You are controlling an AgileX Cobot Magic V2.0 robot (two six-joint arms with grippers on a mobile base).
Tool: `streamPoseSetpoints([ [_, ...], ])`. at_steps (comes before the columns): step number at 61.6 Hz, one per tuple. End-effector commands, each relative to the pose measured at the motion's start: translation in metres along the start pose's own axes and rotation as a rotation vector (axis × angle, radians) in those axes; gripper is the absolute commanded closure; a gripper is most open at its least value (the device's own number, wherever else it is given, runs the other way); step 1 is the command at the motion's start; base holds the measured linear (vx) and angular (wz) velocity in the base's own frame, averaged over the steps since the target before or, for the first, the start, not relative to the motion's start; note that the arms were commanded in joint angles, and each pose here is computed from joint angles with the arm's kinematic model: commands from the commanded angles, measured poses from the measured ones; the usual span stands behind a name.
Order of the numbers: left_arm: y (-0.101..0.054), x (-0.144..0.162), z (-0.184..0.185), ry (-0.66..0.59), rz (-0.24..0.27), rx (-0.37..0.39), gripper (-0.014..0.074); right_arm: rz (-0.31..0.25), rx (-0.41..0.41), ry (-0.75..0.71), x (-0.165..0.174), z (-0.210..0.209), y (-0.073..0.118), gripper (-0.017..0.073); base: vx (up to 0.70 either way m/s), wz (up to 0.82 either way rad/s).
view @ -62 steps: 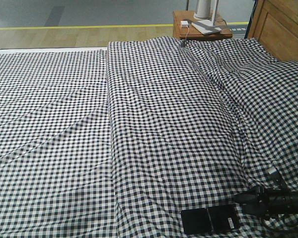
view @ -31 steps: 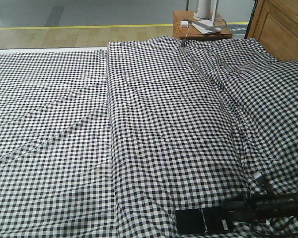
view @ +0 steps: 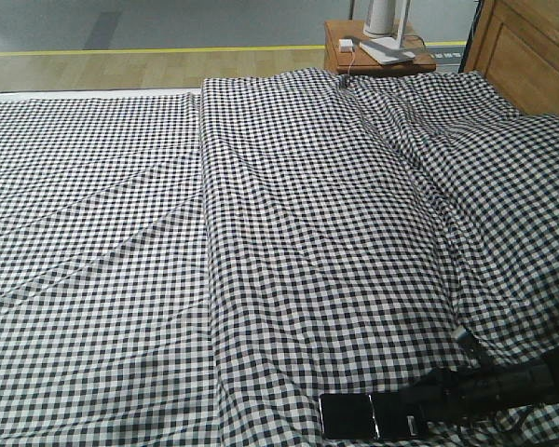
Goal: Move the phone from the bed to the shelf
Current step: 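Lower the right gripper onto the nearer black phone and close it, then lift the gripped black phone up off the bed with the right gripper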
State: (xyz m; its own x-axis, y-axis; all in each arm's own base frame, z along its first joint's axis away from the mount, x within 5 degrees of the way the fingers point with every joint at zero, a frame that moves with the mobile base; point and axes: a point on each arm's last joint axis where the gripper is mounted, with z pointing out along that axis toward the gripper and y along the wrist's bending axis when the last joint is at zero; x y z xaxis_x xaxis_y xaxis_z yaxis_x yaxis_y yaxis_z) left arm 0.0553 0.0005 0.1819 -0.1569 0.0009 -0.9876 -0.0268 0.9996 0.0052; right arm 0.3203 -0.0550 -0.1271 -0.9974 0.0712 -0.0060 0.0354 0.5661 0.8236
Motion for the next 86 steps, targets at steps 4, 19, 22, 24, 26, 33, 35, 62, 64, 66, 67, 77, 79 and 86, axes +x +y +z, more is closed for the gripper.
streamPoseSetpoints([
  [4,0.001,-0.006,0.000,-0.076,-0.009,-0.005,0.0593,-0.067,-0.039,0.007,-0.012,-0.004,0.020,0.0030,0.00,0.00],
  [19,0.001,-0.006,0.000,-0.076,-0.009,-0.005,0.0593,-0.106,-0.050,0.061,-0.012,0.013,0.033,0.0030,0.00,0.00],
  [22,0.001,-0.006,0.000,-0.076,-0.009,-0.005,0.0593,-0.110,-0.059,0.069,-0.012,0.015,0.036,0.0030,0.00,0.00],
  [24,0.001,-0.006,0.000,-0.076,-0.009,-0.005,0.0593,-0.112,-0.068,0.074,-0.012,0.017,0.038,0.0031,0.00,0.00],
  [26,0.001,-0.006,0.000,-0.076,-0.009,-0.005,0.0593,-0.112,-0.076,0.076,-0.012,0.017,0.038,0.0034,0.00,0.00],
  [33,0.001,-0.006,0.000,-0.076,-0.009,-0.005,0.0593,-0.111,-0.104,0.079,-0.012,0.017,0.041,0.0060,0.00,0.00],
  [35,0.001,-0.006,0.000,-0.076,-0.009,-0.005,0.0593,-0.113,-0.108,0.080,-0.012,0.017,0.041,0.0072,0.00,0.00],
  [62,0.001,-0.006,0.000,-0.076,-0.009,-0.005,0.0593,-0.168,-0.104,0.084,-0.011,0.016,0.040,0.0551,0.00,0.00],
  [64,0.001,-0.006,0.000,-0.076,-0.009,-0.005,0.0593,-0.168,-0.104,0.084,-0.011,0.016,0.040,0.0575,0.00,0.00],
  [66,0.001,-0.006,0.000,-0.076,-0.009,-0.005,0.0593,-0.167,-0.104,0.083,-0.011,0.016,0.040,0.0573,0.00,0.00],
  [67,0.001,-0.006,0.000,-0.076,-0.009,-0.005,0.0593,-0.167,-0.104,0.083,-0.011,0.016,0.040,0.0573,0.00,0.00],
  [77,0.001,-0.006,0.000,-0.076,-0.009,-0.005,0.0593,-0.167,-0.116,0.086,-0.011,0.016,0.041,0.0571,0.00,0.00],
  [79,0.001,-0.006,0.000,-0.076,-0.009,-0.005,0.0593,-0.169,-0.121,0.086,-0.011,0.015,0.042,0.0570,0.00,0.00],
  [86,0.001,-0.006,0.000,-0.076,-0.009,-0.005,0.0593,-0.180,-0.151,0.085,-0.013,0.012,0.049,0.0568,0.00,0.00],
])
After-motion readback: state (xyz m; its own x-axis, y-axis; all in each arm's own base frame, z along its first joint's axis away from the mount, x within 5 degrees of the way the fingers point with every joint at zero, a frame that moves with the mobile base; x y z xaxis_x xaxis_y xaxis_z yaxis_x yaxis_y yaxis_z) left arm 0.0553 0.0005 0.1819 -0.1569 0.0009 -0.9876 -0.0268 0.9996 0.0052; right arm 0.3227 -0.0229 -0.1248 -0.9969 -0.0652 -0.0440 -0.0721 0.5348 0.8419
